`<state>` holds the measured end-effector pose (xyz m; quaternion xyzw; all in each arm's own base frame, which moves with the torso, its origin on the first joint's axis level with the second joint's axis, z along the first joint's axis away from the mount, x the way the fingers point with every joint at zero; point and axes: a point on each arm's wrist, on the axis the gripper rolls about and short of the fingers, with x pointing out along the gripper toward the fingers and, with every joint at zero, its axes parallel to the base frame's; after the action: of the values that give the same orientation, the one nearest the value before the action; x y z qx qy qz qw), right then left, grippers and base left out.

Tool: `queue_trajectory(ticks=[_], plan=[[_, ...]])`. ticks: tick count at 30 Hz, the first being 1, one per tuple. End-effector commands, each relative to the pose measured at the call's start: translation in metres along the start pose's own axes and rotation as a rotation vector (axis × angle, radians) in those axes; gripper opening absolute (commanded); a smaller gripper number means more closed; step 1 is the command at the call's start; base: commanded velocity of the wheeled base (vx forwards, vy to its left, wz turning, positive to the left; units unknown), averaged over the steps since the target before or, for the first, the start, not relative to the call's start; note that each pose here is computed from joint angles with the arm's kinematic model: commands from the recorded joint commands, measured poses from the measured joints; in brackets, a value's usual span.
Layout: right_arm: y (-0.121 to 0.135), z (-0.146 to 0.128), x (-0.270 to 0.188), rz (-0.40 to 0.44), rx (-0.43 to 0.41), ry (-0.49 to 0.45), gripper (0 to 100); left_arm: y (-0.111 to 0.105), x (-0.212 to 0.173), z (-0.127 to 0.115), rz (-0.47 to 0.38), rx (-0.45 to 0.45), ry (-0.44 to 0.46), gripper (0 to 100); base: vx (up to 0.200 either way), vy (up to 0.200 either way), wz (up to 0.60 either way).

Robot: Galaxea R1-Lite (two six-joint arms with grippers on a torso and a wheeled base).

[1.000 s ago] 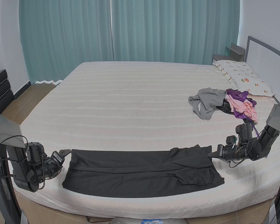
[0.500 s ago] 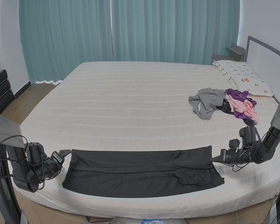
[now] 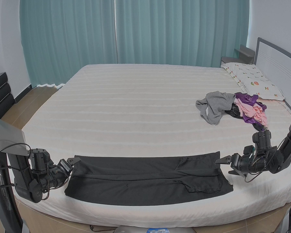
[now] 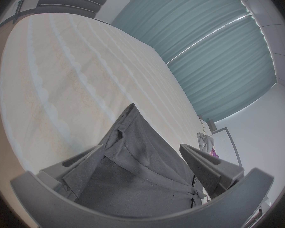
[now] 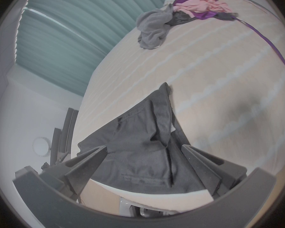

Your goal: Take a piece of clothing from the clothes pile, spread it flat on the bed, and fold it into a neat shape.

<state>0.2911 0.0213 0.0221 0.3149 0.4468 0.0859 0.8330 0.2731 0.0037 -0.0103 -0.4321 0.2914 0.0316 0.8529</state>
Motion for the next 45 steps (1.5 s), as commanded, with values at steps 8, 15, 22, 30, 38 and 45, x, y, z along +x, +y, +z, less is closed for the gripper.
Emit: queue_trajectory(ticks=[8, 15, 22, 30, 38, 45], plan=[[0.008, -0.017, -0.014, -0.007, 0.055, 0.01, 100, -0.005, 0.008, -0.005, 0.034, 0.08, -0.019, 100, 0.0, 0.0, 0.0], [0.016, -0.019, -0.016, -0.021, 0.096, -0.007, 100, -0.003, 0.027, -0.008, 0.101, 0.095, -0.018, 100, 0.0, 0.0, 0.0], [0.017, -0.025, -0.01, -0.058, 0.12, -0.001, 100, -0.001, 0.036, -0.008, 0.152, 0.126, -0.041, 0, 0.0, 0.0, 0.0], [0.043, -0.039, 0.004, -0.108, 0.133, -0.038, 100, -0.009, 0.029, -0.006, 0.152, 0.137, -0.088, 0, 0.0, 0.0, 0.0], [0.037, -0.037, 0.024, -0.149, 0.148, -0.024, 100, -0.017, 0.028, -0.003, 0.132, 0.135, -0.114, 0, 0.0, 0.0, 0.0], [0.037, -0.031, 0.039, -0.155, 0.15, -0.033, 100, -0.016, 0.029, -0.004, 0.132, 0.134, -0.112, 0, 0.0, 0.0, 0.0]])
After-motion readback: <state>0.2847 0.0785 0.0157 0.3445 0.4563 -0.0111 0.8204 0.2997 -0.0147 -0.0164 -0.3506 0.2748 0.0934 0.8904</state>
